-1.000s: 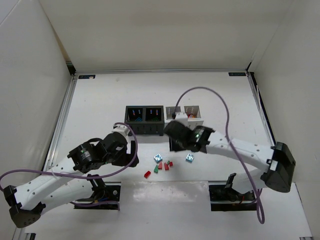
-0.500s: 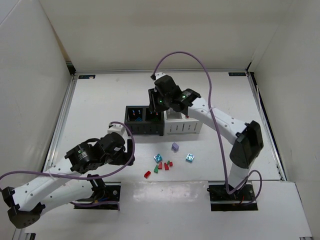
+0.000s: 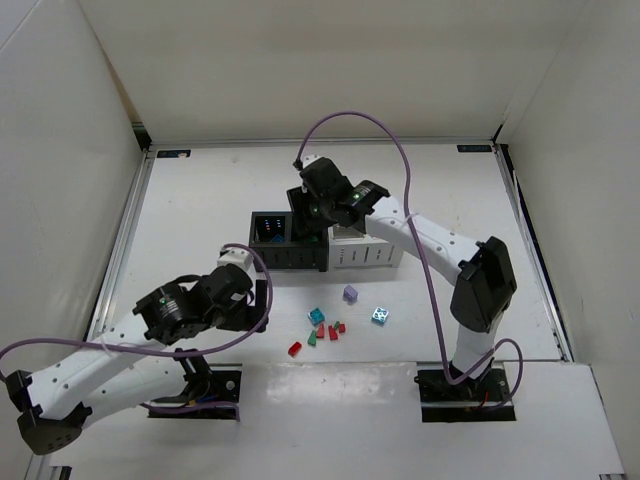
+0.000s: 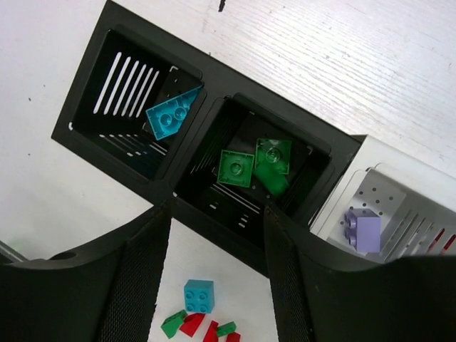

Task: Sort the legos into containers by color

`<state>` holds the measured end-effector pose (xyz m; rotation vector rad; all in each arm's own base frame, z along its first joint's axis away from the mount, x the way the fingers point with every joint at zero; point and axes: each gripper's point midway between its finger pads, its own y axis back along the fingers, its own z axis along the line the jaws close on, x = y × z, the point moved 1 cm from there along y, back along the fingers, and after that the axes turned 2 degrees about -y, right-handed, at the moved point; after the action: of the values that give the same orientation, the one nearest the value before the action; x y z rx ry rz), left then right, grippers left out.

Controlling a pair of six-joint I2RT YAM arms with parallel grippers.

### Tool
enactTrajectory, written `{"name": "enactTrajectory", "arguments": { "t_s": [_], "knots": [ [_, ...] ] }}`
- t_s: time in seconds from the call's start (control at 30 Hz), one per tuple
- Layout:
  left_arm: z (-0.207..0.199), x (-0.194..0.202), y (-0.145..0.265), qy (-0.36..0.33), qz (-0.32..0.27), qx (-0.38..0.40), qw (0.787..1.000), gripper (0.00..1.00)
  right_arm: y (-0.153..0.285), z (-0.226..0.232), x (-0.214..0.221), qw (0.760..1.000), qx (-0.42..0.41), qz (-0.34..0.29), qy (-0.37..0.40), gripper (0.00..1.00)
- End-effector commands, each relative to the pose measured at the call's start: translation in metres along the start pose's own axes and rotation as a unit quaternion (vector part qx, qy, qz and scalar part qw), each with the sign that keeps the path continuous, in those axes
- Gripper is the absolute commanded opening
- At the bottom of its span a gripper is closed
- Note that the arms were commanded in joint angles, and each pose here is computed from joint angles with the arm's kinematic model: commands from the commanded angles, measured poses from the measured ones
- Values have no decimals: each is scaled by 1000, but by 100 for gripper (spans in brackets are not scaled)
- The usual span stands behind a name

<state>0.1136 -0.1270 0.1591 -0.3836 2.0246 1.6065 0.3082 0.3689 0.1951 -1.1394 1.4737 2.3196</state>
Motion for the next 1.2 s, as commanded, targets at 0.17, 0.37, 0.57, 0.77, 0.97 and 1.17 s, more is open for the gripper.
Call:
{"name": "enactTrajectory", "arguments": {
  "t_s": [0.17,0.37,0.57,0.77,0.97,1.17],
  "knots": [
    [-32,-11,-4,-60,10,65,996,98,62,-2,-19,998,3,-55,-9,62],
    [-82,-3,-34,-117,18,143,983,95,113,-52,19,995,46,-65,-58,62],
    [-133,27,-68,-203,54,168,963,89,149,-100,68,987,88,-64,-118,62],
    [-157,48,-92,-229,88,165,955,78,177,-122,95,980,112,-77,-146,62],
    [-151,58,-115,-237,94,141,957,78,190,-134,107,975,123,-87,-163,62],
    [-150,60,-129,-246,107,112,957,72,187,-141,112,972,131,-80,-176,62]
  ]
}}
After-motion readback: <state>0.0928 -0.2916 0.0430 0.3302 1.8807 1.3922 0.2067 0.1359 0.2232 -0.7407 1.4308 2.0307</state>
